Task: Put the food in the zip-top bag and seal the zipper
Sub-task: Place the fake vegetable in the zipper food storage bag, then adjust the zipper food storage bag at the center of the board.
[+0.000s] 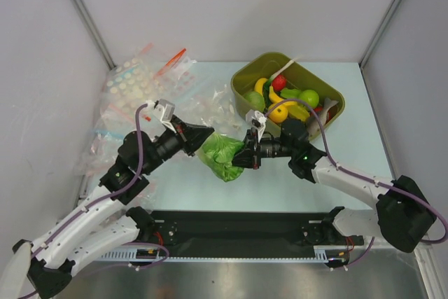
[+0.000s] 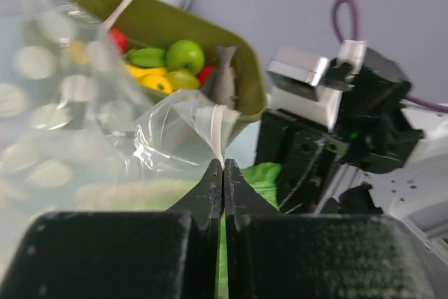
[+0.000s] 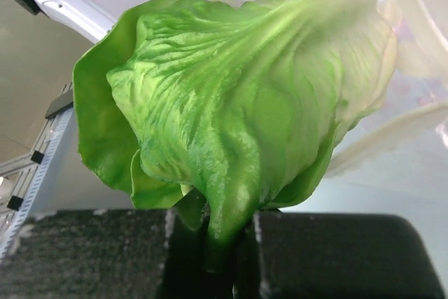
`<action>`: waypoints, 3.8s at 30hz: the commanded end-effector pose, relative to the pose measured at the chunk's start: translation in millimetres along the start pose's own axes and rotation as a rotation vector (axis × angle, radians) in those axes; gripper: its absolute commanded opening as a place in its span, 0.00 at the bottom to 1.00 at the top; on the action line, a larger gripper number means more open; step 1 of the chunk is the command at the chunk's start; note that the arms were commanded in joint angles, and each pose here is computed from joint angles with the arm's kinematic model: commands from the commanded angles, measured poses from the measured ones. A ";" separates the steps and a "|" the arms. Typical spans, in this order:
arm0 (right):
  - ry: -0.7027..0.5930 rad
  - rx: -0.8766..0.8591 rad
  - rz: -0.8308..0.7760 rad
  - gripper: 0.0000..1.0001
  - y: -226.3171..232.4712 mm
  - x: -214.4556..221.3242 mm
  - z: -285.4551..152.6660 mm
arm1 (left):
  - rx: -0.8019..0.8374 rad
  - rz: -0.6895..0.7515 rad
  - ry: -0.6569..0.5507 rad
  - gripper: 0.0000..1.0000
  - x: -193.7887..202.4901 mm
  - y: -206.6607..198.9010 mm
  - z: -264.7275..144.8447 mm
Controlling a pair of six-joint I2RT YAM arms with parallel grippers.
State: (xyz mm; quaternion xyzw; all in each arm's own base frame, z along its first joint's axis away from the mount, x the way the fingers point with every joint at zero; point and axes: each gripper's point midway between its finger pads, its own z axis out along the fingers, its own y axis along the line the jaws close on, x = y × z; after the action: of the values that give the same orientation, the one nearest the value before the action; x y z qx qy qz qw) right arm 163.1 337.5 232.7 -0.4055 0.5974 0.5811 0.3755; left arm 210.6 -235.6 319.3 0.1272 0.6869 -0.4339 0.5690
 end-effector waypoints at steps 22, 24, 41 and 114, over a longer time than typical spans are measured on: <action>-0.387 0.317 -0.033 0.00 -28.5 -77.4 -59.1 | 0.221 -0.104 0.216 0.00 39.2 -36.6 16.2; -0.461 0.411 -0.004 0.00 -41.6 -76.8 -72.0 | 0.215 -0.114 0.221 0.00 43.1 -34.2 18.0; -0.349 0.362 -0.144 0.00 -22.7 -64.6 -23.1 | 0.286 -0.175 0.264 0.00 54.9 -46.2 23.2; -0.183 0.538 0.070 0.59 -83.0 -36.1 -28.5 | 0.229 -0.365 0.121 0.00 53.0 -18.7 16.0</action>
State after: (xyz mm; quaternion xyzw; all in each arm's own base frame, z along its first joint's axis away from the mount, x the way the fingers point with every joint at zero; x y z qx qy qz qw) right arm 250.2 308.4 211.0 -0.2123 0.7237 0.4447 0.4832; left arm 182.8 -281.5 260.7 0.0803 0.6974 -0.6074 0.3719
